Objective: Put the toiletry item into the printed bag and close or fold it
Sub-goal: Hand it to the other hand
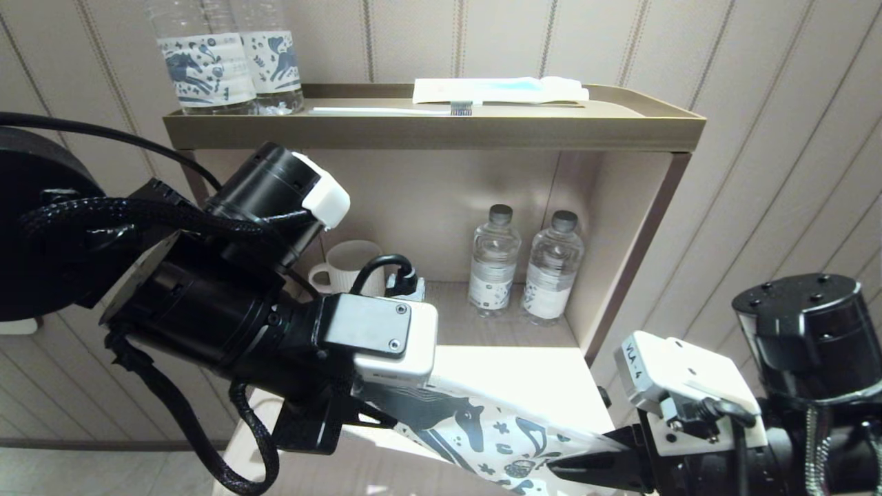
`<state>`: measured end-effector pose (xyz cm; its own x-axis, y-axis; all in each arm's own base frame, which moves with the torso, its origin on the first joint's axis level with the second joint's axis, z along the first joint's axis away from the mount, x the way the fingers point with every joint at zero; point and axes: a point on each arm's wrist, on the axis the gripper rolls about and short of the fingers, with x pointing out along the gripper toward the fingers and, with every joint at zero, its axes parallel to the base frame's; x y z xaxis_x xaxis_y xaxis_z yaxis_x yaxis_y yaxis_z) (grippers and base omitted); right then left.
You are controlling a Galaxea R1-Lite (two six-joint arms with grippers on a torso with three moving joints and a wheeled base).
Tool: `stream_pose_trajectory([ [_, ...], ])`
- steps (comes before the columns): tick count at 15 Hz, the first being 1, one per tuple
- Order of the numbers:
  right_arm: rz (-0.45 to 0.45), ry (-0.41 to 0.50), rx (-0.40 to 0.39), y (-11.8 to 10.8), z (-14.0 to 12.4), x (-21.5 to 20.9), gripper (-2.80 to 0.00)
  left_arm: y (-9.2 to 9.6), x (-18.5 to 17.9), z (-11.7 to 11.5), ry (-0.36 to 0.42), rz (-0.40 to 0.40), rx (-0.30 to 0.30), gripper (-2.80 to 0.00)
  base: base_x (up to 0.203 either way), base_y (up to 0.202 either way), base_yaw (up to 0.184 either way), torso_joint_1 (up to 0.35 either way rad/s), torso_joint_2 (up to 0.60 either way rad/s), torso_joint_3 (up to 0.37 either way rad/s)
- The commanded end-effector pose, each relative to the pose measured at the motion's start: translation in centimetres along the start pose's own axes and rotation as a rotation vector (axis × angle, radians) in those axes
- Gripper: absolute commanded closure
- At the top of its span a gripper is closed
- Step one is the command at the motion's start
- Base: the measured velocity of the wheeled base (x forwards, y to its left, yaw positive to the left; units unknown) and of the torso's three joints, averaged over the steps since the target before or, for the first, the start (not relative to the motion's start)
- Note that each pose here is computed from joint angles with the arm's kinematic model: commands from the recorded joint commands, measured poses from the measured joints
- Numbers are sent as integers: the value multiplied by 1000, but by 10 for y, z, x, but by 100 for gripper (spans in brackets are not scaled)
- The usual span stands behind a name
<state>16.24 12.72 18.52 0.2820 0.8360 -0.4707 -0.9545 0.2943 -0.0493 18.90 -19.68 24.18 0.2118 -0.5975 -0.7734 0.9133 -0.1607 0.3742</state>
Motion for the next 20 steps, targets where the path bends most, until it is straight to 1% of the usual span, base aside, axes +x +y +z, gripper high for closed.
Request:
stream_pose_trajectory([
  [1,3,-3,-4,1,0,-1,0,0,-6,0,-17,4,-1,-280,0,0,0,0,0,0],
  [2,1,-8,-1,2,1,-3,0,4,-10,-2,-70,-20,-34,-280,0,0,0,0,0,0],
  [3,4,-7,-1,2,1,-3,0,11,-13,-1,-128,-39,-81,-280,0,0,0,0,0,0],
  [4,9,2,5,4,1,-6,0,17,-15,1,-164,-46,-157,-280,0,0,0,0,0,0],
  [5,18,2,5,5,4,-7,0,22,-19,5,-186,-35,-217,-280,0,0,0,0,0,0],
  [7,28,-5,2,5,7,-7,0,30,-28,12,-225,-11,-295,-280,0,0,0,0,0,0],
  [8,31,-1,5,4,6,-6,0,32,-31,13,-246,-17,-344,-280,0,0,0,0,0,0],
  [9,41,1,2,5,7,-4,0,30,-33,13,-269,-39,-389,-280,0,0,0,0,0,0],
  [11,54,-1,-3,3,13,1,0,25,-28,9,-264,-76,-418,-280,0,0,0,0,0,0],
  [12,59,6,0,2,17,2,0,24,-25,7,-269,-74,-416,-280,0,0,0,0,0,0],
  [14,88,32,15,-3,25,9,0,27,-19,7,-311,-39,-403,-280,0,0,0,0,0,0],
  [17,149,41,17,-2,32,26,0,32,-15,8,-358,-10,-423,-280,0,0,0,0,0,0],
  [19,157,49,25,-7,35,35,0,31,-17,10,-398,-39,-413,-280,0,0,0,0,0,0],
  [20,159,53,32,-9,35,39,0,31,-17,10,-402,-48,-413,-280,0,0,0,0,0,0],
])
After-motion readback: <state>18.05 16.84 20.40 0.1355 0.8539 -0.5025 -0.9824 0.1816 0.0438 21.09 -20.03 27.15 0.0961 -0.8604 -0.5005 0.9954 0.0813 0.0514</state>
